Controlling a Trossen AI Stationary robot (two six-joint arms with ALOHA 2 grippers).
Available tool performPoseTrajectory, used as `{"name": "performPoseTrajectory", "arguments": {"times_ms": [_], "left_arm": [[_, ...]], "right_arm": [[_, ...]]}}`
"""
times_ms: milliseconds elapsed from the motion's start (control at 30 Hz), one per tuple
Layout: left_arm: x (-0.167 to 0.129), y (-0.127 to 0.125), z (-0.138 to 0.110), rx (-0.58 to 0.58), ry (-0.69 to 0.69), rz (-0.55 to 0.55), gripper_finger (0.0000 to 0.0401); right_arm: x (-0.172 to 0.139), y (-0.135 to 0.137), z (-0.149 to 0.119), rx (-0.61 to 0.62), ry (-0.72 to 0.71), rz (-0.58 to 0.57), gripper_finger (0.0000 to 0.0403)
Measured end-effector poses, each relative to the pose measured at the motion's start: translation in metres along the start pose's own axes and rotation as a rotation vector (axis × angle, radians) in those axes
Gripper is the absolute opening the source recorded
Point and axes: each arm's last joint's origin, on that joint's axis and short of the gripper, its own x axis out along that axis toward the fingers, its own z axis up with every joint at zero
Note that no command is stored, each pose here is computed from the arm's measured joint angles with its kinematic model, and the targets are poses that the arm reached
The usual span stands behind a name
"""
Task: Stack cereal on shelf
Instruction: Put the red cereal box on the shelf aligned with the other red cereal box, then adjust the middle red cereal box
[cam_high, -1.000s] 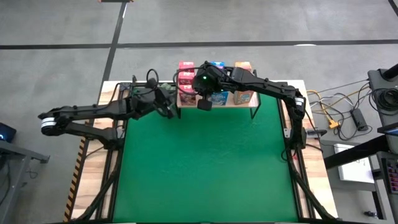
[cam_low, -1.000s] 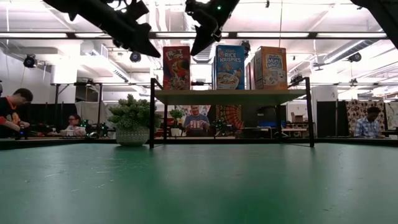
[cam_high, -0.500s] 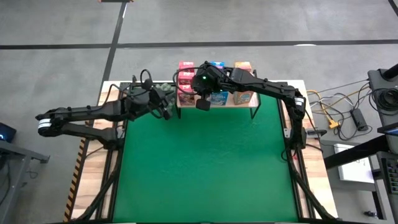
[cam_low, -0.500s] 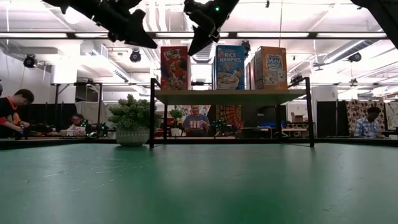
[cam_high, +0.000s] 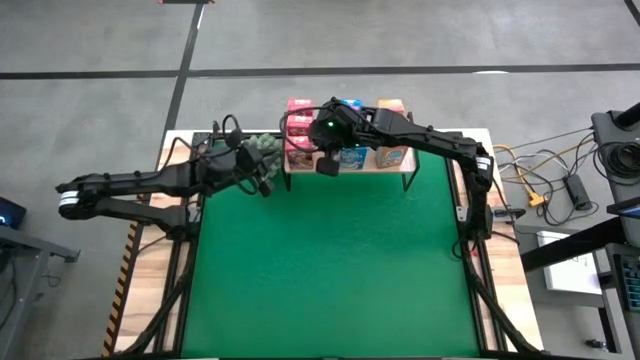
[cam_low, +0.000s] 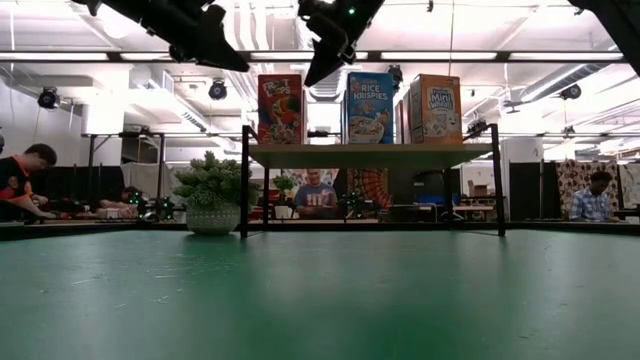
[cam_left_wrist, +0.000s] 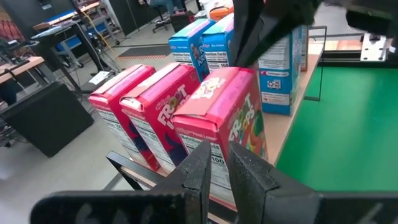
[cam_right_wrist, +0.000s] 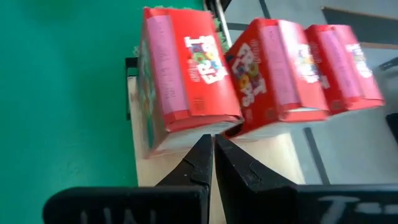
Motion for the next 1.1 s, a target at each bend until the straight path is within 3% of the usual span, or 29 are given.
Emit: {"name": "performPoseTrajectory", "arguments": {"times_ms": [267,600,1100], "left_arm": [[-0.008,-0.001,0.001,-0.014,-0.005,-0.02,0.0037],[-0.007,-0.002,-0.001,-0.009,0.005,-0.021,0.0037],[-0.006,-0.002,-0.001,-0.008,0.008,-0.022,0.0037]], "right_arm": [[-0.015,-0.02,-0.001,-0.002,-0.006,-0.143,0.0009],[0.01,-0.049,-0.011,0.046,-0.013,-0.132,0.0009],[0.024,-0.049,-0.011,0.028,-0.018,-0.134,0.0009]]}}
